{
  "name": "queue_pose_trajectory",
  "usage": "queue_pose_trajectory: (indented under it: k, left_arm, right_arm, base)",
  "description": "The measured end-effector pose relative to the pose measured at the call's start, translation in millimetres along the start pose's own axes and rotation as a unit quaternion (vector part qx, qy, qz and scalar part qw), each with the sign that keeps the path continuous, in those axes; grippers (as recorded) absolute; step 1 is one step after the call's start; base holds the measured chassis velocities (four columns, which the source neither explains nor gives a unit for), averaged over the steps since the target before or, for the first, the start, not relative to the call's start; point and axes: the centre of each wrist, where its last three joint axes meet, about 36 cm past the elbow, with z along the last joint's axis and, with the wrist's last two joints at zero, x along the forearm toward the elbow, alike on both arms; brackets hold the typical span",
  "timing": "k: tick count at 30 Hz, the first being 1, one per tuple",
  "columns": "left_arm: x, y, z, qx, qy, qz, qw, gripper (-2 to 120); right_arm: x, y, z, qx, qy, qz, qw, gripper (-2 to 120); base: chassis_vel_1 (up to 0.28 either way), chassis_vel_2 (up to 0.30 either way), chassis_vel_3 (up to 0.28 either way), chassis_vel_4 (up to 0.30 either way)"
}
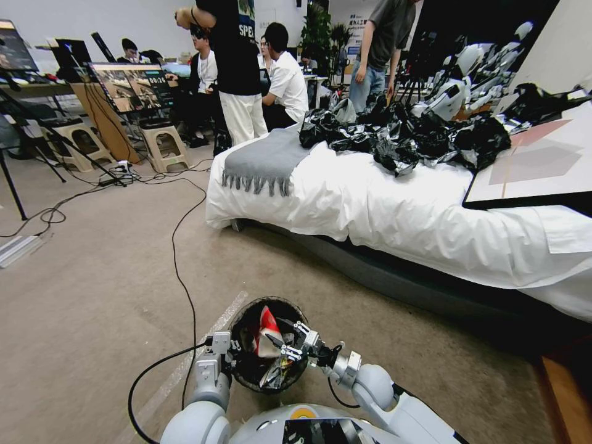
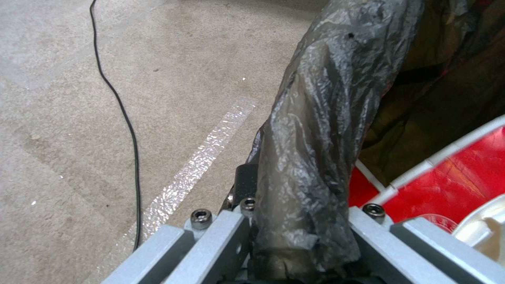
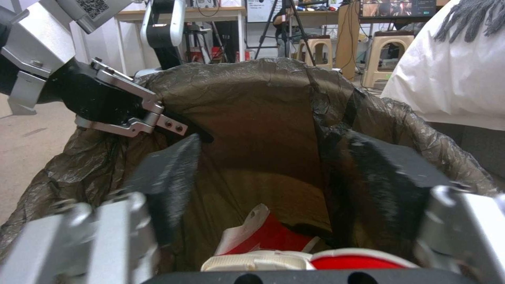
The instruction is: Pick up the trash bin, then pick up the garbage from the floor and place it into the trash bin.
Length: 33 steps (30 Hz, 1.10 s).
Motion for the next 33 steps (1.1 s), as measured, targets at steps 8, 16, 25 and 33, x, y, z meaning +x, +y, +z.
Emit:
queue_pose_trajectory:
  k: [8, 16, 25, 33]
  left_arm:
    - [-4.7, 0.4, -0.4, -0.001, 0.0, -0.001, 1.0, 0]
    - [-6.9, 0.7, 1.6, -0.002, 0.003, -0.002, 1.0, 0]
    - [-7.0, 0.9, 2.5, -0.003, 0.004, -0.002, 1.0, 0]
    - [-5.6, 1.7, 3.1, -0.003, 0.005, -0.004, 1.0, 0]
  right_arm:
    - [2.8, 1.3, -3.2, 0.004, 0.0, -0.005, 1.0, 100]
    - [4.3, 3.4, -19.1, 0.017, -0.019, -0.005, 1.0, 100]
    - [-4.4, 12.7, -79.0, 0.049, -0.102, 0.06, 0.992, 100]
    - [-9.6, 30.1, -129.7, 0.059, -0.159, 0.227, 0.959, 100]
  base:
    - [0.0, 0.0, 0.0, 0.0]
    - [0.0, 0.0, 0.0, 0.0]
    - [0.0, 0.0, 0.0, 0.0]
    - [0.0, 0.0, 0.0, 0.0]
